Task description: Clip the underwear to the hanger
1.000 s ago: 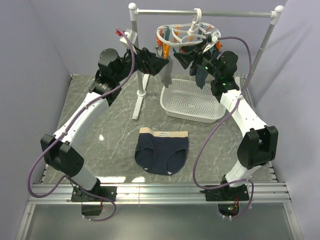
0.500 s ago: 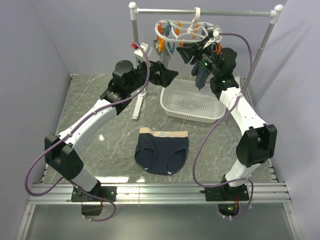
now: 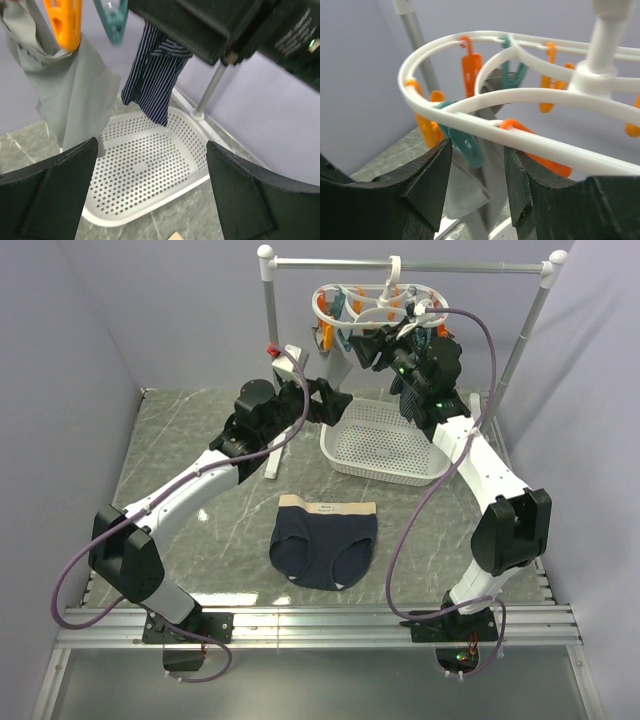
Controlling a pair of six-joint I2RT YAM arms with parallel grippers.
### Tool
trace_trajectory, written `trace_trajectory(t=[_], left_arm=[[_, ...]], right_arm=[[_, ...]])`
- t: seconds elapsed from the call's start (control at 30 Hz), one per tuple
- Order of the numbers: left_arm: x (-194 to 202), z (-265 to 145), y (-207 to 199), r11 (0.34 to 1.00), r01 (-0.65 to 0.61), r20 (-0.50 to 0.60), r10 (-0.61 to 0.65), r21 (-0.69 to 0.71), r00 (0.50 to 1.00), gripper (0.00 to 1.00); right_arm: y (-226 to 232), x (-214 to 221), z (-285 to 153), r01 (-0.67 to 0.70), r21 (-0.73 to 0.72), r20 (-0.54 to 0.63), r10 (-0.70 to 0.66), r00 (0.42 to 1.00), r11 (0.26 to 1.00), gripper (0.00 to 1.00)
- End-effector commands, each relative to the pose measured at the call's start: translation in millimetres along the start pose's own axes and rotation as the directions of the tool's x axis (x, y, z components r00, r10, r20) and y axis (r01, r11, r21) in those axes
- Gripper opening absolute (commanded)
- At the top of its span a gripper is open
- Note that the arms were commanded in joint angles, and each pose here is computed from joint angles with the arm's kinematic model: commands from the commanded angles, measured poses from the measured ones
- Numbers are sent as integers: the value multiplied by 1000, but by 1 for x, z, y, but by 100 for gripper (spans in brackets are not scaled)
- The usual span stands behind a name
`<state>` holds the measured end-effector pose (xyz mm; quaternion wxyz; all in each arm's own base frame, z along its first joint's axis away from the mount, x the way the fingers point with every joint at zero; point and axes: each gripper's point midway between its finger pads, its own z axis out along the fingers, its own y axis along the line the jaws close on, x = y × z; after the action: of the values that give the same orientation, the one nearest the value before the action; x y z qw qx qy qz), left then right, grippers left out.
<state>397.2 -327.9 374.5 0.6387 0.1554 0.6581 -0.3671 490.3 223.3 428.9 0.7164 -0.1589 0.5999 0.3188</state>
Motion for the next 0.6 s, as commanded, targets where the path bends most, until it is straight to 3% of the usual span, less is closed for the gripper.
trace_trajectory(t=[0.0,0.57], left_arm=[[-48,-15,-16,996,-75,149,68,45,987,95],[-48,-20,-17,991,-127,163,119,45,979,97]], right_arm=[[1,-52,-12,76,70,104,-83,991,995,53],[11,-59,-35,55,67,99,-61,993,996,54]])
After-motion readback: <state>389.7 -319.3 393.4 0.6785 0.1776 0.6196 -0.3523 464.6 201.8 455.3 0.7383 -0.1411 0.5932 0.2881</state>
